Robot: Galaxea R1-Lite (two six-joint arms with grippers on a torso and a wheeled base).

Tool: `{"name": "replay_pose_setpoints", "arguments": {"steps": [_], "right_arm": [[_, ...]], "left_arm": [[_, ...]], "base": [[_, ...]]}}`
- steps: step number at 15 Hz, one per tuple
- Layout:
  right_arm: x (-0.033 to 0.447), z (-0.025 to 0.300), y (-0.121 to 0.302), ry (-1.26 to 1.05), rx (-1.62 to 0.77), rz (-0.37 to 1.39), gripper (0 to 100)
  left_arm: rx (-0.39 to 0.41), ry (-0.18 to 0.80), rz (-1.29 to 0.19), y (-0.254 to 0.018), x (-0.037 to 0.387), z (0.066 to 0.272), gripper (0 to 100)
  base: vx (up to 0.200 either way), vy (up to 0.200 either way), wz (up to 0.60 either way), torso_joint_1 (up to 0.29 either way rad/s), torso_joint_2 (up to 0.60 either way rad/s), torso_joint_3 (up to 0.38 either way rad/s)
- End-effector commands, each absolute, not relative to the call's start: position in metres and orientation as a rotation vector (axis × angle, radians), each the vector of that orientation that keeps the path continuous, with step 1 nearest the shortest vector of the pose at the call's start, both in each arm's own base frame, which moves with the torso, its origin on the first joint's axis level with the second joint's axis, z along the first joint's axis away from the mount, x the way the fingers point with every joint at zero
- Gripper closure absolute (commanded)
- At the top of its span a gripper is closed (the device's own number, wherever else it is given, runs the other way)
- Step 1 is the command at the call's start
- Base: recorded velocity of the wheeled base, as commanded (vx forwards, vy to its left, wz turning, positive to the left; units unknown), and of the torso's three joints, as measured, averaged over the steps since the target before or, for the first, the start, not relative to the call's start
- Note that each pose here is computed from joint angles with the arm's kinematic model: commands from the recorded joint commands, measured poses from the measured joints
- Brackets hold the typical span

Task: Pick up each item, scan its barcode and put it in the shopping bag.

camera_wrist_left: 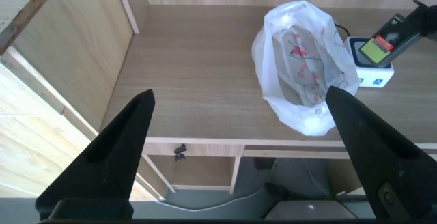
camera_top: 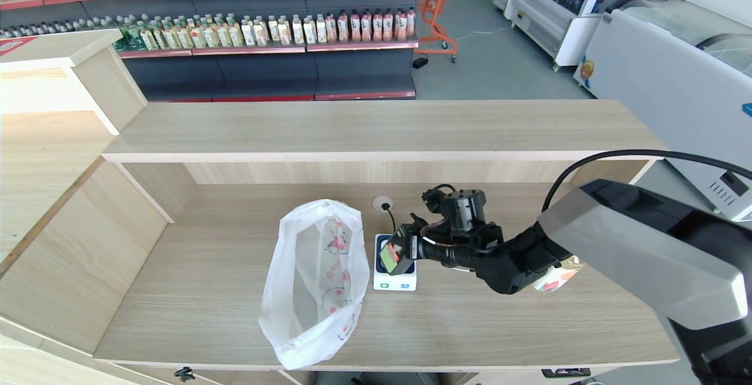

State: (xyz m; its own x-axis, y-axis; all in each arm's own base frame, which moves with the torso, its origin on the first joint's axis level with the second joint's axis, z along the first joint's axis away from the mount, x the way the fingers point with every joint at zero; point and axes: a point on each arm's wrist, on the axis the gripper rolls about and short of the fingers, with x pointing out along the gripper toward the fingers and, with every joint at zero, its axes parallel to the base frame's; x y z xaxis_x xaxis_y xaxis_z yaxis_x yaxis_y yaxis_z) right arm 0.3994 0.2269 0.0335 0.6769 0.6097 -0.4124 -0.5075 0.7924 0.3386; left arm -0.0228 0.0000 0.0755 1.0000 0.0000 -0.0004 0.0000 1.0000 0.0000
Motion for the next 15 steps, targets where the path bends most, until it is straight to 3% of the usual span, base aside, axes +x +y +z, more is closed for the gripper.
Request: {"name": "replay_pose_setpoints", "arguments": {"steps": [1,3,6,8,9,10,15], "right_arm": [[0.400,0.028,0.227,0.550,0.199,0.626,100],[0.398,0.041,0.227,0.528,0.205,0.638,100],[0.371,0.120,0.217,0.408,0.281,0.679,100],[0.345,0.153,0.202,0.366,0.291,0.716,100],[0.345,0.153,0.202,0.366,0.291,0.716,100],[0.310,0.179,0.182,0.346,0.250,0.737,100],[0.326,0.150,0.219,0.426,0.206,0.862,100]], "left_arm": [[0.000,0.002,0.000,0.000,-0.023,0.076,0],[0.000,0.002,0.000,0.000,-0.023,0.076,0],[0.000,0.002,0.000,0.000,-0.023,0.076,0],[0.000,0.002,0.000,0.000,-0.023,0.076,0],[0.000,0.002,0.000,0.000,-0.023,0.076,0],[0.000,0.002,0.000,0.000,-0.023,0.076,0],[0.000,0.002,0.000,0.000,-0.023,0.076,0]], "base": [[0.000,0.000,0.00,0.000,0.00,0.000],[0.000,0.000,0.00,0.000,0.00,0.000],[0.000,0.000,0.00,0.000,0.00,0.000],[0.000,0.000,0.00,0.000,0.00,0.000],[0.000,0.000,0.00,0.000,0.00,0.000],[0.000,0.000,0.00,0.000,0.00,0.000],[0.000,0.000,0.00,0.000,0.00,0.000]]}}
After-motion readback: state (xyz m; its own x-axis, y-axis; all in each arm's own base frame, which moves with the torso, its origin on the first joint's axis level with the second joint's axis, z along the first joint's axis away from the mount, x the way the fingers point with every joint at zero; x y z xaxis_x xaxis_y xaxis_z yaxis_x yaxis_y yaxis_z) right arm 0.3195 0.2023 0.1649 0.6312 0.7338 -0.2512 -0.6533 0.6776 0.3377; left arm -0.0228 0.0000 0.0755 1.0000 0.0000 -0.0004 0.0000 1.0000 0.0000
